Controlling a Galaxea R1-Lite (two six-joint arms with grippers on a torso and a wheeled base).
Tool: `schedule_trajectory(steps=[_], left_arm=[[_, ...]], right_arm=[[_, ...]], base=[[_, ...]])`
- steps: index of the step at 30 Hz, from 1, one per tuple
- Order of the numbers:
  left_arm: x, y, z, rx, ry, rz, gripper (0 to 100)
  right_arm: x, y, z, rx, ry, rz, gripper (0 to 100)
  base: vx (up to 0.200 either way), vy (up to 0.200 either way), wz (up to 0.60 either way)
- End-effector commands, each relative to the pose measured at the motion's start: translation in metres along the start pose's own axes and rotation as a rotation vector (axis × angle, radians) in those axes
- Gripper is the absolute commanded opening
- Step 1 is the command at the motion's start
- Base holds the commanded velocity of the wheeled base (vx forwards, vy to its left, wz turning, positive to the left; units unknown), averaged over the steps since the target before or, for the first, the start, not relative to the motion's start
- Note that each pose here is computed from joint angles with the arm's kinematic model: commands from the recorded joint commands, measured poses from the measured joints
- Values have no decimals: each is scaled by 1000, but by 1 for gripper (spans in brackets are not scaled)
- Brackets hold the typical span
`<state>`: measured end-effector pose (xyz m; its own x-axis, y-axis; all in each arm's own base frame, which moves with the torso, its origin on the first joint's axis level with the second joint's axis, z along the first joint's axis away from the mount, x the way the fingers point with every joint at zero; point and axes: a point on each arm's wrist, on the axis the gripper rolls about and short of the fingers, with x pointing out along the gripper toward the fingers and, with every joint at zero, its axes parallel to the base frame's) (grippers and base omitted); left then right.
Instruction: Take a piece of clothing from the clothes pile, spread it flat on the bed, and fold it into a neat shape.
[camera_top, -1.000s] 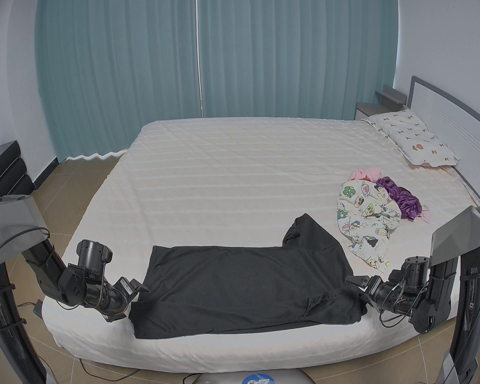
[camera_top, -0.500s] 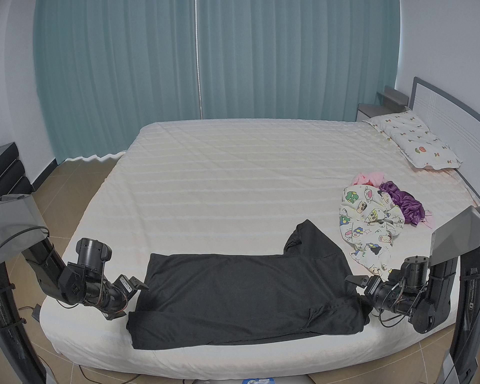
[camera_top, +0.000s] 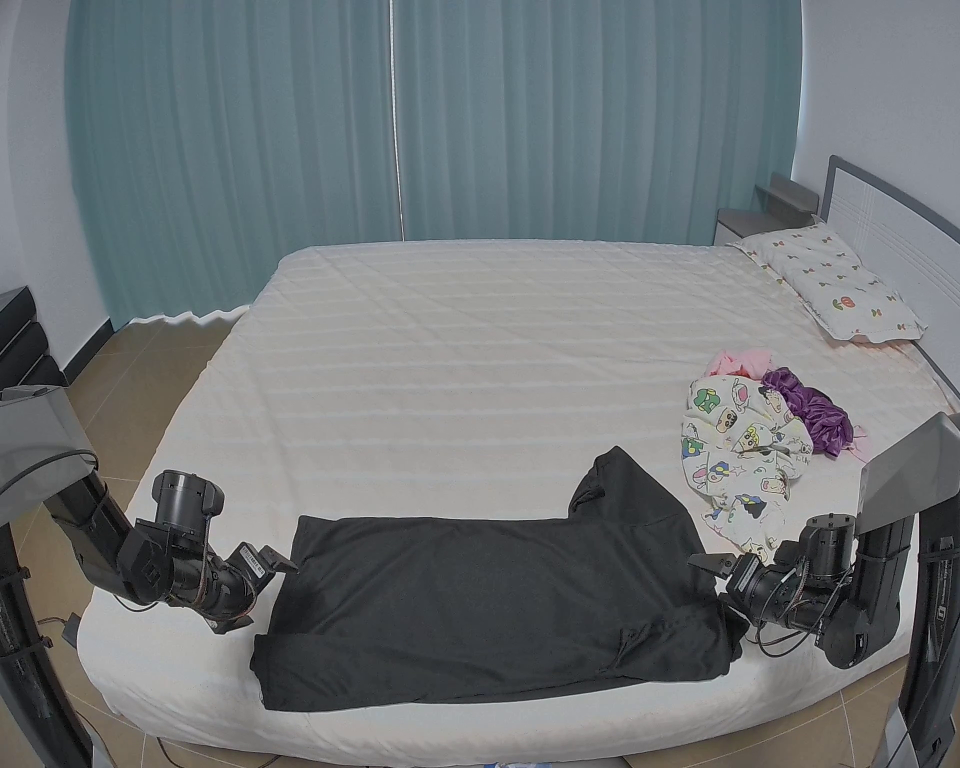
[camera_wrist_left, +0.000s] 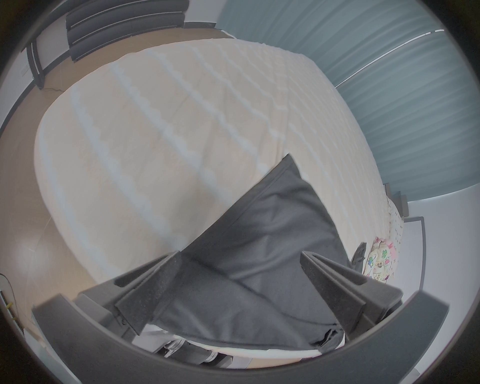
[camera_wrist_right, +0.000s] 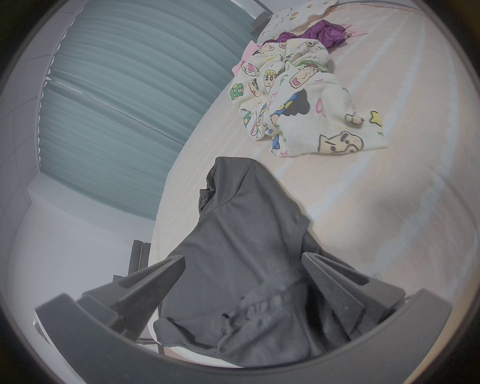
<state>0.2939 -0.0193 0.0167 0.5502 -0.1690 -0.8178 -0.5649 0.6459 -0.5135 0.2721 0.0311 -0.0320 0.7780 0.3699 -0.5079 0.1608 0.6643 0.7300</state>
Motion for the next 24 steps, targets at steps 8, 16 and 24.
schedule_trajectory(steps=[8,16,24], left_arm=[[32,-27,27,24,-81,-33,100],[74,-45,48,178,-102,-43,100],[99,-55,55,344,-125,-60,100]], right_arm=[[0,2,-1,-11,-5,12,100],[1,3,-2,-17,-4,12,100],[2,4,-2,-23,-2,16,100]], base=[[0,0,0],[0,0,0],[0,0,0]])
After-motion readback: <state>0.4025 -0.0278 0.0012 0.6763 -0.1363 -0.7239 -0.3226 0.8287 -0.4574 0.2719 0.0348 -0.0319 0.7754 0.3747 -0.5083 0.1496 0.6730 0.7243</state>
